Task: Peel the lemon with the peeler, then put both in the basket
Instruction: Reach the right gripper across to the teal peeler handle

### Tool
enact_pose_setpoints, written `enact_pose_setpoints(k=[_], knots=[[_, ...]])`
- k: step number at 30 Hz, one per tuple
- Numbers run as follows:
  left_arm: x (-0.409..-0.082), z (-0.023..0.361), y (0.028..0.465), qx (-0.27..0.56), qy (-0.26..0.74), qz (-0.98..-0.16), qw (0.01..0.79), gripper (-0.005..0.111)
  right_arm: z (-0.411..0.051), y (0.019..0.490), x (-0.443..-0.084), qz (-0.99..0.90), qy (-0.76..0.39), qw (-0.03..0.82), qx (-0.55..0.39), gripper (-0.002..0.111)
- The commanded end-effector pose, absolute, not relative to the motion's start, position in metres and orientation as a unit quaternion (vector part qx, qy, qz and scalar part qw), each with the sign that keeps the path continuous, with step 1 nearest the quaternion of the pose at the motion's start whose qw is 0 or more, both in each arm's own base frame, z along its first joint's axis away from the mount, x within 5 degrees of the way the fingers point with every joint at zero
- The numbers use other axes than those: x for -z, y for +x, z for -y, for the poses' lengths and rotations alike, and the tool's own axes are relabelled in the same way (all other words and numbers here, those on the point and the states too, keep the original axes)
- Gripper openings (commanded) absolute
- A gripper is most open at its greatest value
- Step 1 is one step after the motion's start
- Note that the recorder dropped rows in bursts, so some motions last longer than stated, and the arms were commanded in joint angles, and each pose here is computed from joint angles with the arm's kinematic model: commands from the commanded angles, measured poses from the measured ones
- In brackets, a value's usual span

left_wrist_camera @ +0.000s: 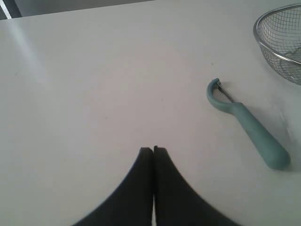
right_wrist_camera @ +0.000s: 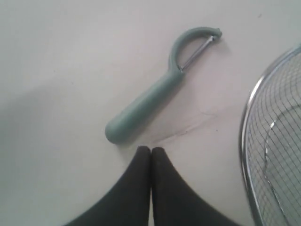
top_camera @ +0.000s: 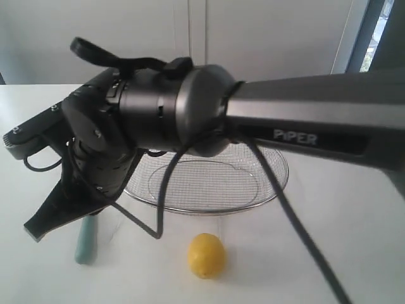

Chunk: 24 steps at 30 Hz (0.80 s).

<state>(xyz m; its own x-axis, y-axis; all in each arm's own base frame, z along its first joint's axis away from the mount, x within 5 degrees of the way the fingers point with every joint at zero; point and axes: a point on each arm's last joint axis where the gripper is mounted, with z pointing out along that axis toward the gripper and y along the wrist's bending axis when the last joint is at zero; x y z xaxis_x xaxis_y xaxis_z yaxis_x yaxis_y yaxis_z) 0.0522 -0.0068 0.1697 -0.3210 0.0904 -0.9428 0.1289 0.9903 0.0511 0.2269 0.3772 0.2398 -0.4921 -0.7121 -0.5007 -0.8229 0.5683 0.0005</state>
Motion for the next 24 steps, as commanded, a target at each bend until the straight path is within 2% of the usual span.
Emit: enact_pose_setpoints(k=[1,12,16,21,24], knots=[[-0.168,0.007,0.052,0.015,0.069,-0.813,0.578,0.0,-0.393,0.232,-0.225,-0.853,-0.452,0.234,-0.12,0.0],[-0.168,0.007,0.052,0.015,0.069,-0.813,0.578,0.0,-0.414,0.233,-0.192,-0.854,-0.461,0.213,-0.115,0.002],[-0.168,0.007,0.052,0.015,0.069,-0.813,0.578,0.0,-0.415,0.233,-0.179,-0.857,-0.461,0.203,-0.109,0.015],[-0.168,0.007,0.052,0.015,0.069,-0.813,0.578,0.0,-0.419,0.235,-0.176,-0.857,-0.453,0.213,-0.123,0.036],[-0.168,0.007,0.052,0.015,0.069,-0.813,0.578,0.0,-0.421,0.236,-0.171,-0.856,-0.453,0.217,-0.125,0.041]])
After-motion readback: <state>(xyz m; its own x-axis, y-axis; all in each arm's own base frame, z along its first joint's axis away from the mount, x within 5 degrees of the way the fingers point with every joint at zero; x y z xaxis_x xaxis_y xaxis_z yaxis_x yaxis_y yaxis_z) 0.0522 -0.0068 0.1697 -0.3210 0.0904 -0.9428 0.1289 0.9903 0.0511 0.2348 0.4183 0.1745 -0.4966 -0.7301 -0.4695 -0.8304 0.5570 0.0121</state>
